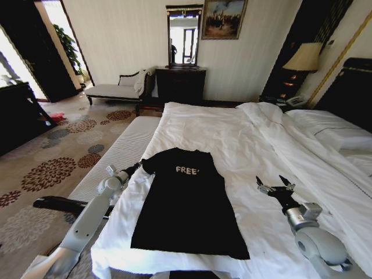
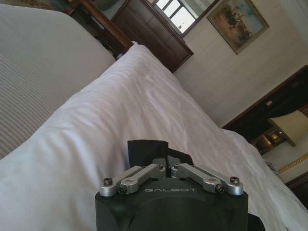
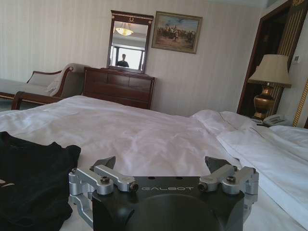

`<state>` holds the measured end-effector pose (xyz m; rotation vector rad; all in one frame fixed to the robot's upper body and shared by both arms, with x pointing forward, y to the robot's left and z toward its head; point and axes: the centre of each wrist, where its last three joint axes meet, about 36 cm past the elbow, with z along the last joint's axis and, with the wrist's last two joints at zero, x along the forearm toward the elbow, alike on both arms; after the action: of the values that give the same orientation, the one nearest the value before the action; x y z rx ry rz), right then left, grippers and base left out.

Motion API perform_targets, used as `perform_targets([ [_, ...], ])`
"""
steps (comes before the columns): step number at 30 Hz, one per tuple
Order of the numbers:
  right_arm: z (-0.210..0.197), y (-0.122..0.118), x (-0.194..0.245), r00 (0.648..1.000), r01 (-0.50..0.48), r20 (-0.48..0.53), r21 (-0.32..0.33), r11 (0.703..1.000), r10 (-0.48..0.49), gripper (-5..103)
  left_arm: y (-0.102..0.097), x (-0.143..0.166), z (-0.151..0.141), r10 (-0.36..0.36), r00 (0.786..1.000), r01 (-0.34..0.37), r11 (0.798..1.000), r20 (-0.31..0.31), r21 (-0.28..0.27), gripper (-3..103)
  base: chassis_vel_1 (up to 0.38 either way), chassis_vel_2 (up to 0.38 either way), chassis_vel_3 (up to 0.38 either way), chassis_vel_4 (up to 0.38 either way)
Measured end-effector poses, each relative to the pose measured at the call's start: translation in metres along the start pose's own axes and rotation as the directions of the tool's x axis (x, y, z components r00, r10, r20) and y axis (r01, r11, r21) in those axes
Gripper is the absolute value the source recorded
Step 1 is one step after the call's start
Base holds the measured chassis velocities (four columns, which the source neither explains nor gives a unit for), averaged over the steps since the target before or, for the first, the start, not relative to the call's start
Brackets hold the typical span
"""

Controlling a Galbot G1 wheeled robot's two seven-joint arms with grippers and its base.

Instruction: Fold the clothes on the bed.

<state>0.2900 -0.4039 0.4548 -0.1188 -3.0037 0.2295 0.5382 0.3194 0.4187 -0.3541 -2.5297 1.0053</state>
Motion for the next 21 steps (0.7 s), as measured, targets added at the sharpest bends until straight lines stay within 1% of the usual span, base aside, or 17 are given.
perform_targets([
  [3,0.002,0.001,0.001,1.0,0.001,-0.004,0.0,1.0,-0.001,100,-0.024,-0.002,0.001,0.049,0.999,-0.049,0.998,-0.008,-0.031,0,0.0,0.0,0.0,0.0],
  [4,0.002,0.001,0.001,1.0,0.001,-0.004,0.0,1.0,-0.001,100,-0.024,-0.002,0.001,0.049,0.999,-0.049,0.998,-0.008,-0.031,0,0.0,0.0,0.0,0.0],
  [7,0.005,0.001,0.003,1.0,0.005,-0.008,0.001,1.0,-0.005,100,-0.046,-0.009,0.003,0.081,0.996,-0.082,0.996,-0.022,-0.047,0,0.0,0.0,0.0,0.0],
  [8,0.005,0.001,0.003,1.0,0.005,-0.008,0.001,1.0,-0.005,100,-0.046,-0.009,0.003,0.081,0.996,-0.082,0.996,-0.022,-0.047,0,0.0,0.0,0.0,0.0],
  [12,0.007,0.0,0.006,1.0,0.004,-0.008,0.004,1.0,-0.004,100,-0.059,-0.018,0.01,0.094,0.994,-0.097,0.993,-0.047,-0.064,0,0.0,0.0,0.0,0.0],
  [14,0.007,0.0,0.006,1.0,0.004,-0.008,0.004,1.0,-0.004,100,-0.06,-0.018,0.012,0.096,0.994,-0.099,0.993,-0.05,-0.067,0,0.0,0.0,0.0,0.0],
  [16,0.008,0.0,0.007,1.0,0.004,-0.008,0.005,1.0,-0.004,100,-0.065,-0.025,0.017,0.098,0.993,-0.103,0.991,-0.063,-0.081,0,0.0,0.0,0.0,0.0],
  [21,0.009,0.002,0.007,1.0,0.008,-0.009,0.001,1.0,-0.008,100,-0.073,-0.038,0.022,0.092,0.993,-0.099,0.991,-0.075,-0.09,0,0.0,0.0,0.0,0.0],
])
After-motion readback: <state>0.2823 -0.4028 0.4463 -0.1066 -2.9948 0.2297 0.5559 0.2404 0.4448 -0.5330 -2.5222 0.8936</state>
